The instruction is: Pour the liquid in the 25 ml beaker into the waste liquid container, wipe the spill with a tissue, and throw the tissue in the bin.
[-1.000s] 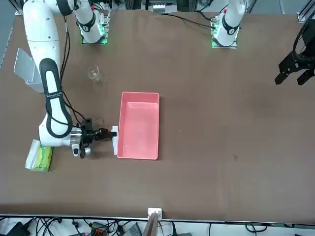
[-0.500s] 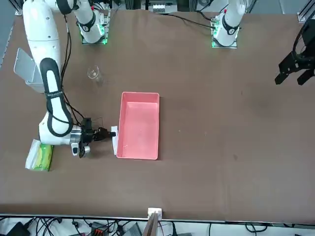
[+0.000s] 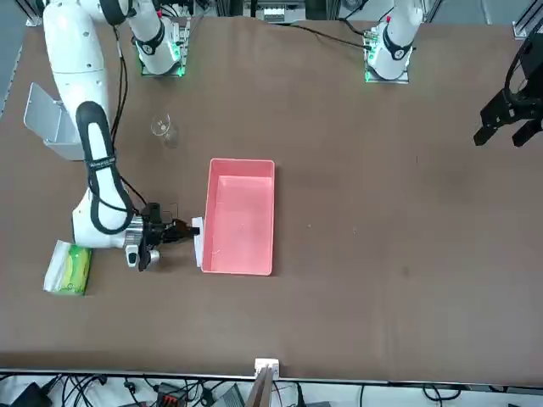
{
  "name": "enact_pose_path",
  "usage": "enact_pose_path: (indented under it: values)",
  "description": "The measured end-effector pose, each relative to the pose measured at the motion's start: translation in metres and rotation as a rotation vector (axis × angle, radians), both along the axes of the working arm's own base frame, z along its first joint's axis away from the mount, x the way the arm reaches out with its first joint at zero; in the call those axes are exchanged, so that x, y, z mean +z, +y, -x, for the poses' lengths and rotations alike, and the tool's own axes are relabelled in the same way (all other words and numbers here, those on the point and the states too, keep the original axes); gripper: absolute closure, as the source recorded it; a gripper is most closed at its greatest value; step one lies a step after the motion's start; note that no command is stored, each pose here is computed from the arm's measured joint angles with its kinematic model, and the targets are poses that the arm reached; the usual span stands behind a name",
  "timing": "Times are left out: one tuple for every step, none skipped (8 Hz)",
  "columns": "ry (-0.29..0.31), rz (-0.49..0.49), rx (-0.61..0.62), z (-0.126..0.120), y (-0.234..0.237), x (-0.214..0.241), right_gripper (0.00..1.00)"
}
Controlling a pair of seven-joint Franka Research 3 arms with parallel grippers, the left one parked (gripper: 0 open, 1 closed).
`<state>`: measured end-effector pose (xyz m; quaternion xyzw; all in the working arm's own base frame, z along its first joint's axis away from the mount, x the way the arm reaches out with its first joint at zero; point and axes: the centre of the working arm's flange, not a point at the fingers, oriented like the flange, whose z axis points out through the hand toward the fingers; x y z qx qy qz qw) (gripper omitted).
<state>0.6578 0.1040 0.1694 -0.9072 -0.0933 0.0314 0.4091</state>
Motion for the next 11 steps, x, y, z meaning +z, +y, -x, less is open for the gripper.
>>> enact_pose_path:
  values:
    - [-0.003, 0.010, 0.004, 0.001, 0.001, -0.002, 0.97]
    - [-0.004, 0.018, 0.007, 0.001, 0.001, -0.004, 0.97]
    - [-0.008, 0.026, 0.006, 0.001, 0.002, -0.007, 0.97]
    - [-0.012, 0.036, 0.004, 0.001, 0.004, -0.010, 0.97]
    - [-0.013, 0.043, 0.005, 0.002, 0.007, -0.014, 0.97]
    - [-0.013, 0.050, 0.006, 0.002, 0.009, -0.018, 0.97]
    - [-0.017, 0.056, 0.005, 0.002, 0.011, -0.020, 0.97]
    - [-0.019, 0.060, 0.004, 0.002, 0.012, -0.021, 0.97]
    - [-0.023, 0.064, 0.005, 0.002, 0.013, -0.021, 0.97]
    - [-0.026, 0.068, 0.006, 0.002, 0.015, -0.021, 0.97]
    - [-0.028, 0.070, 0.009, 0.002, 0.017, -0.021, 0.97]
